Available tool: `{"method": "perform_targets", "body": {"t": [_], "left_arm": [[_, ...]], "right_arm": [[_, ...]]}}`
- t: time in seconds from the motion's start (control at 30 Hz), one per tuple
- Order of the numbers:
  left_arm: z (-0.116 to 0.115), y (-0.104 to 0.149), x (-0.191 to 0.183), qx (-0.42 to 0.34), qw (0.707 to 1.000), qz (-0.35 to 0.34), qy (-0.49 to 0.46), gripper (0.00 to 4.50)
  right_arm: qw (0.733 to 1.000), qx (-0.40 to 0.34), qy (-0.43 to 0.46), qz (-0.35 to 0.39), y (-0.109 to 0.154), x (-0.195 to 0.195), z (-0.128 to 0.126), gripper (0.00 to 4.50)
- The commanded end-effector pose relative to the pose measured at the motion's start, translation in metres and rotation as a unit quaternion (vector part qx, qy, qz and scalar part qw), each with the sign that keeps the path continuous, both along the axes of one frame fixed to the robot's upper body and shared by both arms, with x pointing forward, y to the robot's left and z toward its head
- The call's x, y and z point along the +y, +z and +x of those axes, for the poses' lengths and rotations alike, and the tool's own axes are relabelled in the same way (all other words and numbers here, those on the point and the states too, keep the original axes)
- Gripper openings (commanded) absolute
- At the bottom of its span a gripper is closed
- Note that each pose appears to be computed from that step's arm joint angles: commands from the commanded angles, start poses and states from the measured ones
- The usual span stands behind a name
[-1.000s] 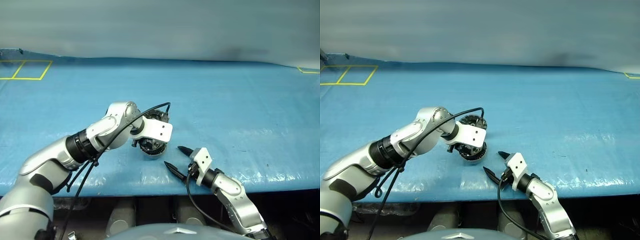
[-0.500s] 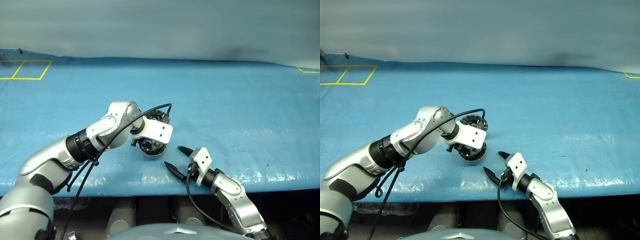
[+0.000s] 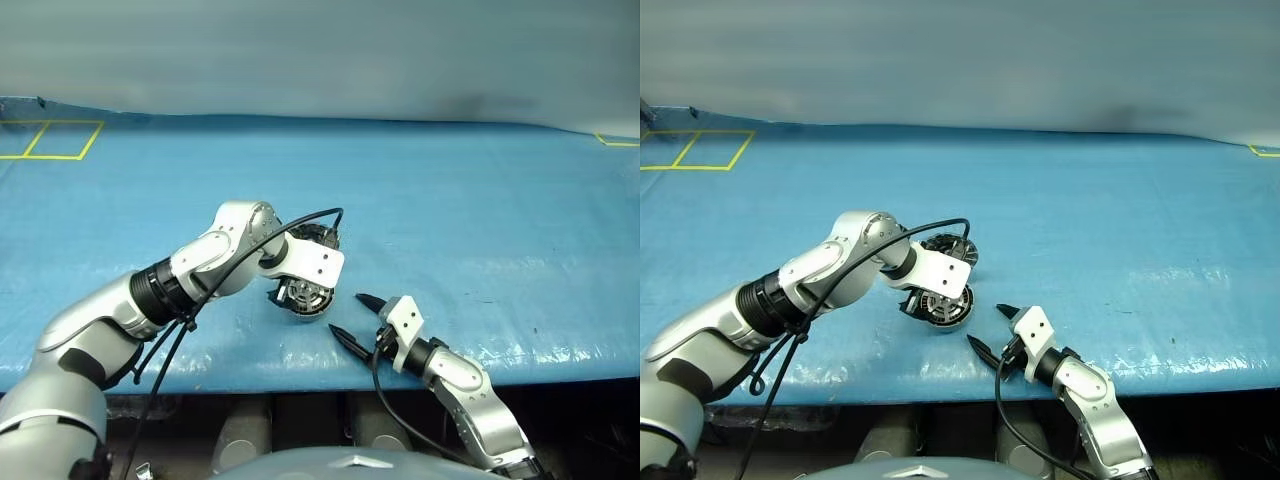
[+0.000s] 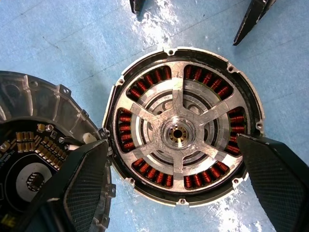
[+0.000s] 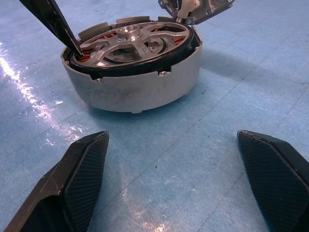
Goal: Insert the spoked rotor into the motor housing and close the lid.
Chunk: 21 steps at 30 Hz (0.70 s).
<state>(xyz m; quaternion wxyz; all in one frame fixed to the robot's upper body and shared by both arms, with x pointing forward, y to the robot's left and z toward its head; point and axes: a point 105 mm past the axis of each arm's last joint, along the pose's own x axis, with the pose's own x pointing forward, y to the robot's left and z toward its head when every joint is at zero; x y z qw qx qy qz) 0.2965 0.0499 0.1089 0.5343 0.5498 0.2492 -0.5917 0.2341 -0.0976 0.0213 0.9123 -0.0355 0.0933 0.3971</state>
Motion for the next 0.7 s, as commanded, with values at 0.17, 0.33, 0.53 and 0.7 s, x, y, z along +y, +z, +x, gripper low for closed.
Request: {"method": "perform_targets", "body": {"t": [0.17, 0.33, 0.53, 0.7], "left_arm": [[-0.002, 0.029, -0.003, -0.002, 0.998, -0.062, 0.006, 4.46], [-0.013, 0.043, 0.004, 0.011, 0.993, -0.111, 0.023, 4.46], [-0.035, 0.047, 0.019, 0.059, 0.975, -0.203, 0.063, 4.46], [-0.043, 0.021, 0.028, 0.056, 0.950, -0.279, 0.127, 4.46]], "right_arm": [[1.000, -0.010, 0.004, 0.002, 0.006, 0.000, 0.000, 4.50], [1.000, -0.010, 0.002, 0.001, 0.007, -0.001, -0.001, 4.50], [1.000, -0.011, 0.000, 0.001, 0.008, -0.002, -0.002, 4.50], [1.000, -0.009, 0.001, -0.001, 0.008, -0.003, -0.003, 4.50]]}}
